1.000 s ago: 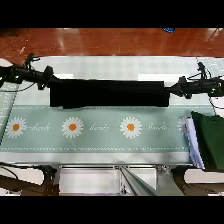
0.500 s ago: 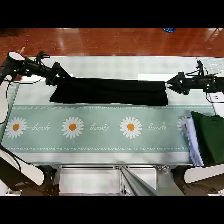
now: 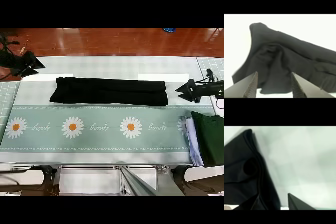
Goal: Fold the shirts.
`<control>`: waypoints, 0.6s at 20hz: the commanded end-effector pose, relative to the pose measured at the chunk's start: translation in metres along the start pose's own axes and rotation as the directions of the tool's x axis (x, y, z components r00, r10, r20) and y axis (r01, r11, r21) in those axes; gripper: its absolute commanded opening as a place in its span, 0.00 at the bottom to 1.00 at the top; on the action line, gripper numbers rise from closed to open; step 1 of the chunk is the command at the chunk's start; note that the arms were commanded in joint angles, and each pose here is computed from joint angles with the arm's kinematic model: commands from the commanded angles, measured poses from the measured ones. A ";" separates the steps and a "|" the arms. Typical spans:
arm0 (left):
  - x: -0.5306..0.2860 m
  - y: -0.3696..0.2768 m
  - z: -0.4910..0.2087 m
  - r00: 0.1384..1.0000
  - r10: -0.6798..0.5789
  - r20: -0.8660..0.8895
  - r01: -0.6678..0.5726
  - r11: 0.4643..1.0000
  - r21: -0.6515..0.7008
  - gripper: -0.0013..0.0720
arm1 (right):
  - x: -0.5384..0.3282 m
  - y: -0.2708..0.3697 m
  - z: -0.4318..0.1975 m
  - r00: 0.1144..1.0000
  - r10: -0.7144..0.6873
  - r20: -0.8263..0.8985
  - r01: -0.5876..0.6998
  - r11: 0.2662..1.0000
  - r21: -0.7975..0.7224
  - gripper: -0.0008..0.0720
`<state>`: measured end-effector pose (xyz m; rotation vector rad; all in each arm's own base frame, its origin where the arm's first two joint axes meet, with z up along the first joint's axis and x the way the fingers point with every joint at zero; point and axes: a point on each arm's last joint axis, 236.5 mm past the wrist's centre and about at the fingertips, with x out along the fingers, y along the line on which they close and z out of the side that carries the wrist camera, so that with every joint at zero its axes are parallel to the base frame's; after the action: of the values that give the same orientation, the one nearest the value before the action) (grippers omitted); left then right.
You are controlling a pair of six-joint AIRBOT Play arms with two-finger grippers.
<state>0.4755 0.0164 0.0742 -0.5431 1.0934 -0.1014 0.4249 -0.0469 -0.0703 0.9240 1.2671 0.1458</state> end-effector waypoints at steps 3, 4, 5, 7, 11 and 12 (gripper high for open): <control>-0.038 -0.075 -0.056 0.978 -0.060 0.202 0.025 0.984 0.174 0.71 | 0.052 0.025 -0.015 0.999 0.040 -0.031 -0.040 0.999 -0.002 0.58; -0.034 -0.084 -0.072 0.982 -0.074 0.175 0.039 0.979 0.198 0.71 | 0.061 0.032 -0.014 0.998 0.059 -0.028 -0.059 0.998 -0.006 0.58; -0.029 -0.094 -0.086 0.985 -0.087 0.147 0.053 0.974 0.222 0.71 | 0.071 0.037 -0.015 0.997 0.066 -0.034 -0.066 0.998 -0.006 0.58; -0.017 -0.113 -0.106 0.989 -0.111 0.096 0.081 0.960 0.270 0.71 | 0.087 0.048 -0.021 0.995 0.082 -0.063 -0.083 0.996 -0.013 0.56; 0.009 -0.141 -0.128 0.990 -0.138 0.033 0.119 0.934 0.337 0.71 | 0.092 0.078 -0.031 0.988 0.103 -0.111 -0.115 0.987 -0.108 0.04; 0.016 -0.145 -0.134 0.990 -0.138 0.013 0.125 0.930 0.347 0.70 | 0.084 0.087 -0.034 0.985 0.117 -0.129 -0.133 0.983 -0.127 0.04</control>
<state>0.3995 -0.1367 0.0940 -0.3353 0.9557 -0.3384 0.4578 0.0549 -0.0927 0.9143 1.2856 0.2997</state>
